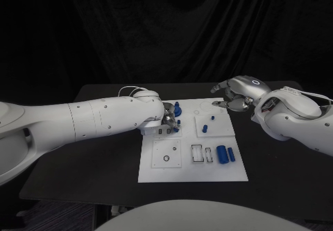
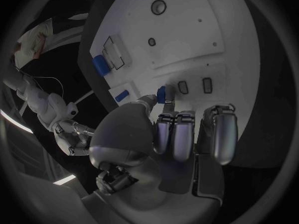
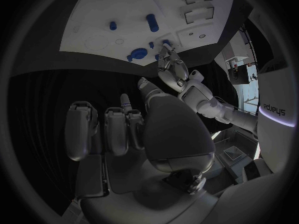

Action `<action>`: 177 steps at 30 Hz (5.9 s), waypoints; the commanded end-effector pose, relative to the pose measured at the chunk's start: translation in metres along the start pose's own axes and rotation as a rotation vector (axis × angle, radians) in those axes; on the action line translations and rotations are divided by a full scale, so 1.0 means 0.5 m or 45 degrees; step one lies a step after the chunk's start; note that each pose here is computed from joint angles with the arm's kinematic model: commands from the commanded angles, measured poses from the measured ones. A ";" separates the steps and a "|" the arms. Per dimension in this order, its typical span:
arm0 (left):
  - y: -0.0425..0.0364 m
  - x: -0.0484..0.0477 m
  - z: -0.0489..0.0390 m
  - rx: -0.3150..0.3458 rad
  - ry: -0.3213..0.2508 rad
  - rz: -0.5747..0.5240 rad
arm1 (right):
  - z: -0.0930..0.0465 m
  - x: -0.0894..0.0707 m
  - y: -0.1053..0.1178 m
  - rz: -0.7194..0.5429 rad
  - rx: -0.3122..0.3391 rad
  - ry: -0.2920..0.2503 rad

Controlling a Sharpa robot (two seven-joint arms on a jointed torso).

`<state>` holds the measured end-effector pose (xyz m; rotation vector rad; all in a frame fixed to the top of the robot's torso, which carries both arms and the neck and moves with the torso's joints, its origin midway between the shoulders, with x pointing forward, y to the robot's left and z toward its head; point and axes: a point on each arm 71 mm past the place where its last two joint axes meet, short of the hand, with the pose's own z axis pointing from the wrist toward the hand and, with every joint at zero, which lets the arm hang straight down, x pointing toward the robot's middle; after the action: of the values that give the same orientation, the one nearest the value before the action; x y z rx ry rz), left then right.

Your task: Assemble the parts on the task board

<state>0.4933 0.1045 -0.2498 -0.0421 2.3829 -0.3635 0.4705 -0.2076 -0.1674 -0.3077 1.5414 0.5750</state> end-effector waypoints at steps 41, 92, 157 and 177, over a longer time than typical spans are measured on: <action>0.064 0.002 -0.029 -0.040 -0.124 -0.130 | -0.003 0.008 -0.008 0.014 0.051 0.045; 0.077 0.058 -0.016 -0.037 -0.074 -0.158 | -0.006 0.014 -0.012 0.031 0.076 0.085; 0.092 0.020 -0.058 0.163 -0.465 0.037 | -0.020 0.014 -0.030 0.029 0.102 0.092; 0.141 -0.071 -0.061 0.013 -0.270 0.065 | -0.026 0.011 -0.040 0.026 0.113 0.083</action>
<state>0.5061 0.1845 -0.2190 -0.0114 2.0565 -0.3200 0.4697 -0.2290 -0.1766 -0.2546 1.6348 0.5236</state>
